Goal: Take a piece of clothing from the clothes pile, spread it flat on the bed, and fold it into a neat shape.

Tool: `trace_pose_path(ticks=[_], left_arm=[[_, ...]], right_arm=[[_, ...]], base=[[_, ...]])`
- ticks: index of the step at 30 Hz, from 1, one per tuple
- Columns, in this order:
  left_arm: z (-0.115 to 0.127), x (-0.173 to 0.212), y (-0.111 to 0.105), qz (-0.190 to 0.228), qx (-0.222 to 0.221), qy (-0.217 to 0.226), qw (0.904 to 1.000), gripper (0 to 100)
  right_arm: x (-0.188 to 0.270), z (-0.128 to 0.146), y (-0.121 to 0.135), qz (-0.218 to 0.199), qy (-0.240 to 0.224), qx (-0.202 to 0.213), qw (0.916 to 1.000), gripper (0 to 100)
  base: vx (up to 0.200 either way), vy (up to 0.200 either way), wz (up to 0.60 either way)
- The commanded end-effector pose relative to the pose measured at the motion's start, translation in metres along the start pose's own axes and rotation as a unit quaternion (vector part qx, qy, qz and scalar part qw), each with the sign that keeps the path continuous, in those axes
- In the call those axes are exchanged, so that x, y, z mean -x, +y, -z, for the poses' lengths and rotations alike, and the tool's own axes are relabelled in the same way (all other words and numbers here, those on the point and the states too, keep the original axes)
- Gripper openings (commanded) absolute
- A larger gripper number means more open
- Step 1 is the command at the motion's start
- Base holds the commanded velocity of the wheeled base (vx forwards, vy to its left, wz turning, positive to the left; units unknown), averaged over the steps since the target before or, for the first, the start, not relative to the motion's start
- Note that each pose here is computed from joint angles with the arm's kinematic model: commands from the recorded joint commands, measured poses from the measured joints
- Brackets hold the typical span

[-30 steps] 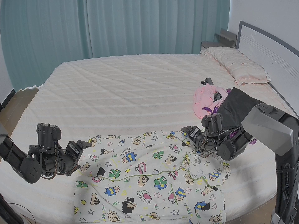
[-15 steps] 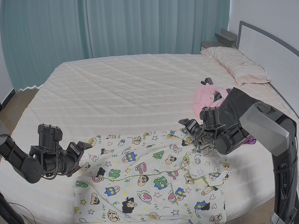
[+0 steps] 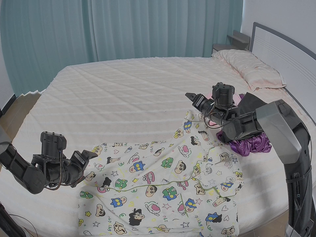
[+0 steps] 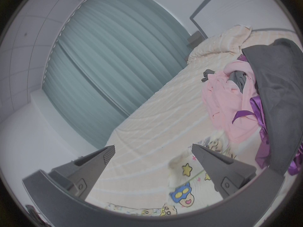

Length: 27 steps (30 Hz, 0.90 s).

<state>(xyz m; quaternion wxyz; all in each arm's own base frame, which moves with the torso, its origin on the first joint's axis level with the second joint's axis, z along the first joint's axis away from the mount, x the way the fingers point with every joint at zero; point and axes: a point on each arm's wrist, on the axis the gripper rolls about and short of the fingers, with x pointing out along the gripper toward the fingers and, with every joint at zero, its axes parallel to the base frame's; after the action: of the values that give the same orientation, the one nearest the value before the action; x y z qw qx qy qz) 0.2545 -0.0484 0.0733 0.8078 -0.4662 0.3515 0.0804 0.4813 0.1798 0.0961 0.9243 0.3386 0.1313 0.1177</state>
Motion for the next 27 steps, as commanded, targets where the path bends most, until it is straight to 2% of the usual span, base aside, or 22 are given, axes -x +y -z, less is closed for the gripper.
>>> trace_pose_path(ticks=[1, 3, 7, 17, 24, 27], left_arm=[[0.001, -0.002, 0.001, -0.003, 0.000, 0.003, 1.0000, 100], [0.001, -0.003, 0.002, -0.005, 0.001, 0.003, 1.0000, 100], [0.001, -0.003, 0.002, -0.005, 0.001, 0.003, 1.0000, 100], [-0.001, -0.002, 0.001, -0.003, 0.001, 0.000, 1.0000, 100], [-0.009, -0.002, -0.003, 0.010, 0.006, -0.015, 0.9998, 100], [-0.020, -0.008, -0.008, 0.028, -0.001, -0.035, 0.9990, 100]], right_arm=[[-0.020, 0.028, -0.022, 0.020, 0.022, 0.029, 0.9992, 100], [-0.022, 0.033, -0.028, 0.035, 0.033, 0.037, 0.9982, 100], [-0.022, 0.033, -0.034, 0.057, 0.023, 0.041, 0.9973, 100], [-0.001, 0.019, -0.049, 0.093, 0.039, 0.040, 0.9941, 100], [0.017, 0.016, -0.050, 0.098, 0.062, 0.040, 0.9924, 100], [0.027, 0.014, -0.048, 0.103, 0.068, 0.043, 0.9914, 100]], base=[[0.000, 0.000, 0.00], [0.000, 0.000, 0.00], [0.000, 0.000, 0.00], [0.000, 0.000, 0.00], [0.000, 0.000, 0.00], [0.000, 0.000, 0.00]])
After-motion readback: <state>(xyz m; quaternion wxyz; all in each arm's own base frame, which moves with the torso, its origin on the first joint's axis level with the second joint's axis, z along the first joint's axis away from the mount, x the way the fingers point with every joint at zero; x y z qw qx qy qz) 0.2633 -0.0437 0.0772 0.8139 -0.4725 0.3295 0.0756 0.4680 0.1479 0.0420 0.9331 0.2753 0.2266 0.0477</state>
